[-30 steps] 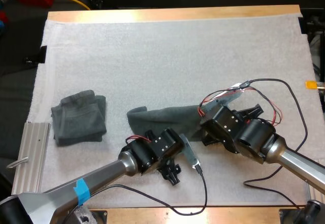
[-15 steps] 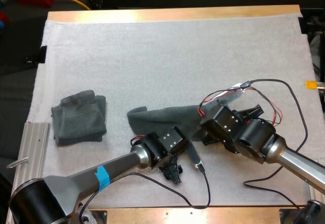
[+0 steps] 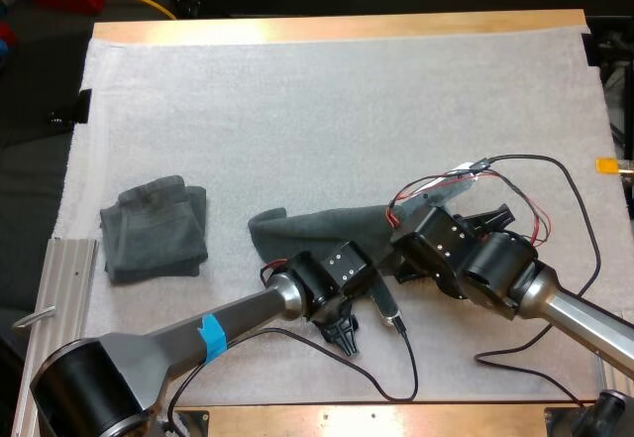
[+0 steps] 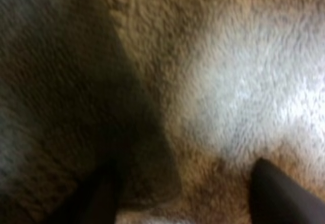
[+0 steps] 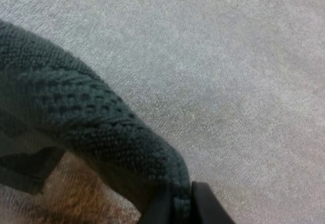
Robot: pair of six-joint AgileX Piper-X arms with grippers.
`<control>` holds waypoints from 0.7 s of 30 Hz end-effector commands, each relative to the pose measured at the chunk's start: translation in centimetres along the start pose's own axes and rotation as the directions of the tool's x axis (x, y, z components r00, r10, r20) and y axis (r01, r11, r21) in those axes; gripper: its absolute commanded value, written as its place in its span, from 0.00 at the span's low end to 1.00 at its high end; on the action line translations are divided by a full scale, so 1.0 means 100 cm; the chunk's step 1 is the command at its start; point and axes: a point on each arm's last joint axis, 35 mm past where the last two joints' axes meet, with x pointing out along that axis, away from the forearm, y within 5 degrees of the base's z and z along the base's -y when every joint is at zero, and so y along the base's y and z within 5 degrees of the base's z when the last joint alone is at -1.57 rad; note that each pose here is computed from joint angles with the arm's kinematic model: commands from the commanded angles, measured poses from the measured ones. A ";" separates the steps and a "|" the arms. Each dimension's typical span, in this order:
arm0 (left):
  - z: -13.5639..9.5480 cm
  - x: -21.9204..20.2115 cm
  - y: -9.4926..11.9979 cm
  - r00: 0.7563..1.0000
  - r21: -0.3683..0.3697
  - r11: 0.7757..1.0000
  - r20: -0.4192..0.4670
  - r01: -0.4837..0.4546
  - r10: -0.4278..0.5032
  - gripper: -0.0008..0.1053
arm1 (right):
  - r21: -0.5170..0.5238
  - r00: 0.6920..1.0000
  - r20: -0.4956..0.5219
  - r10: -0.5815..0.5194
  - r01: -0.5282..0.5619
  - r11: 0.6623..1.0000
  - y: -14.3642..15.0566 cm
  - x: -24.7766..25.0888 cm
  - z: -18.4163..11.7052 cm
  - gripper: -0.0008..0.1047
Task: Pick towel from pile, fold and stack
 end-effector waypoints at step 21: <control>0.009 -0.011 0.001 0.998 0.000 0.999 0.028 -0.049 0.049 0.50 | 0.020 1.000 -0.002 0.003 -0.003 1.000 -0.003 -0.002 -0.001 0.02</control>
